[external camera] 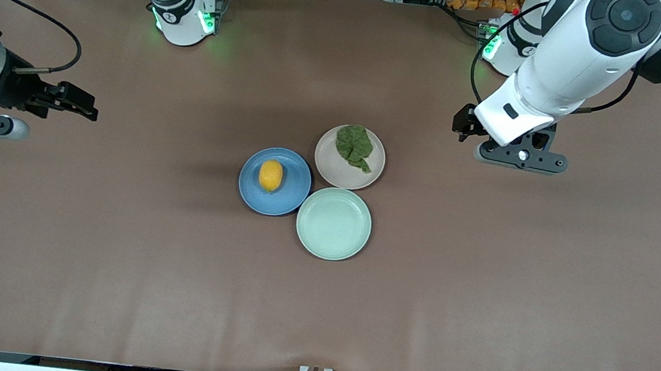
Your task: Pick lemon and lettuce from blue and beige plates
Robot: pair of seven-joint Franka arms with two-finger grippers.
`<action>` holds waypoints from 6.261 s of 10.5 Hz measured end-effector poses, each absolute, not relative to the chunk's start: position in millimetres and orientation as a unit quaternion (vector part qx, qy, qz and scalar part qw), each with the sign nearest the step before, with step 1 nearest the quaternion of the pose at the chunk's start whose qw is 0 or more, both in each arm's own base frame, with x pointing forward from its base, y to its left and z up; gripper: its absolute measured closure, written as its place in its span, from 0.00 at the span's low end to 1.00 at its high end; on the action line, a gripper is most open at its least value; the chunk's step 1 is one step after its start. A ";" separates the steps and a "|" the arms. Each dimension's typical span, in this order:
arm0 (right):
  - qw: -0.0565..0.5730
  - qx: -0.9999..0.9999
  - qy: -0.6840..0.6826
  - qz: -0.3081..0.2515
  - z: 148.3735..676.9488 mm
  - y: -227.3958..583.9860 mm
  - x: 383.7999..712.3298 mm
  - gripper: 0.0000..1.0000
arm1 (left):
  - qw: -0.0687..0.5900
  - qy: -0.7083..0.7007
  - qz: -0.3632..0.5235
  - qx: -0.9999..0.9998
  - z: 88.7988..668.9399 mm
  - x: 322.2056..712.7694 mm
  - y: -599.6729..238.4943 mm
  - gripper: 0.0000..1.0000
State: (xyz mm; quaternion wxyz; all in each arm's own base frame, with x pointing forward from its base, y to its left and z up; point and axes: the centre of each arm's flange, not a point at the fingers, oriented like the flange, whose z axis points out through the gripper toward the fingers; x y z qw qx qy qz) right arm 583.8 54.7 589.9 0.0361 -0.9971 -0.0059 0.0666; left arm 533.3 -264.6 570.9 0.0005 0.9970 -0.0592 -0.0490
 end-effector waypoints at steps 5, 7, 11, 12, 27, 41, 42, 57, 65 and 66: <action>0.041 -0.997 -0.012 0.068 583.1 64.2 587.7 0.00 | 0.004 -0.054 -0.040 0.998 574.7 537.4 -260.4 0.00; 0.041 -0.997 -0.016 0.069 582.4 68.8 587.4 0.00 | 0.005 -0.053 -0.039 0.998 575.6 538.4 -258.7 0.00; 0.040 -0.997 -0.017 0.070 580.8 71.5 587.8 0.00 | 0.009 -0.036 -0.026 0.999 585.1 548.4 -242.0 0.00; 0.040 -0.997 -0.017 0.070 580.7 71.5 587.8 0.00 | 0.012 -0.030 -0.020 0.999 588.5 552.1 -235.8 0.00; 0.014 -0.997 0.034 0.067 598.5 -11.3 583.1 0.00 | 0.001 -0.047 0.022 0.999 611.8 574.4 -185.5 0.00; 0.006 -0.995 0.031 0.098 612.2 -28.3 568.5 0.00 | 0.001 -0.070 0.008 0.998 602.2 565.4 -210.6 0.00; 0.004 -0.995 0.031 0.098 612.2 -28.6 568.4 0.00 | 0.001 -0.075 -0.001 0.997 592.3 562.6 -225.6 0.00; 0.013 -0.995 0.030 0.097 564.2 77.2 597.9 0.00 | -0.039 -0.043 -0.125 0.990 396.3 483.0 -440.4 0.00; 0.013 -0.992 0.090 0.082 484.4 160.9 599.6 0.00 | -0.051 -0.021 -0.158 0.986 261.4 466.8 -482.0 0.00; 0.013 -0.992 0.098 0.080 475.5 168.6 597.7 0.00 | -0.051 -0.020 -0.160 0.986 249.2 464.8 -484.9 0.00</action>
